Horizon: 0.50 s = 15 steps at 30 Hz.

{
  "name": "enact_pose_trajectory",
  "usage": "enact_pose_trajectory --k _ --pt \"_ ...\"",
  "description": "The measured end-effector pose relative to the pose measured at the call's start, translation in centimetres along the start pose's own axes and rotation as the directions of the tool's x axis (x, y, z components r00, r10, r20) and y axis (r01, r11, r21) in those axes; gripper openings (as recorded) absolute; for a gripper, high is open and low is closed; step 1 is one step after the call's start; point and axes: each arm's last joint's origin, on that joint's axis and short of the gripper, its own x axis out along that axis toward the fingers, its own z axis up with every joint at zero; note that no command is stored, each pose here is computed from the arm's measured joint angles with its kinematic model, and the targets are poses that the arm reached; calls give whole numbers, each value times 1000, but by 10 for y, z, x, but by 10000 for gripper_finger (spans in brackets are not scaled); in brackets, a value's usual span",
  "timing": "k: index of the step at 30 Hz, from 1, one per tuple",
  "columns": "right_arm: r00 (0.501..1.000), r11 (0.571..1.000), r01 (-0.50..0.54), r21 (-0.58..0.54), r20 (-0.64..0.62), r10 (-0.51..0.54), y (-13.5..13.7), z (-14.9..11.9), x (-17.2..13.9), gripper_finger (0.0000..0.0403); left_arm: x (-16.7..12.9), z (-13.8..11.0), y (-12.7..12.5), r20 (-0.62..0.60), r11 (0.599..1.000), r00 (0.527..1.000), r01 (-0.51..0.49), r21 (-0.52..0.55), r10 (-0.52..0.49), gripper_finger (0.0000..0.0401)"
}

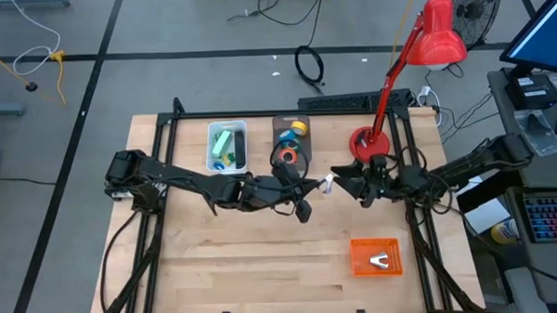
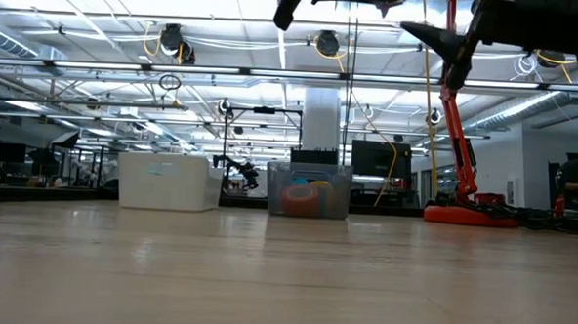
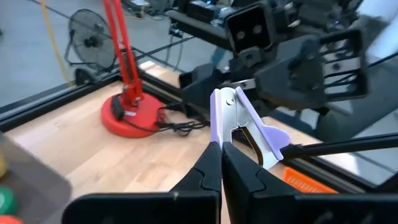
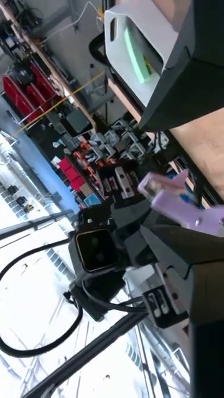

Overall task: Pick and place Stapler, Stapler remover, tape
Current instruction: Put the violet staple remover into the orange bin

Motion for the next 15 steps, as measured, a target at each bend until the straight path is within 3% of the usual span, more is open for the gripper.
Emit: enact_pose_trajectory --k 15 --pt "998 999 45 30 -45 -43 -1 2 12 247 2 2 3 17 1000 1000 -13 -9 13 0"
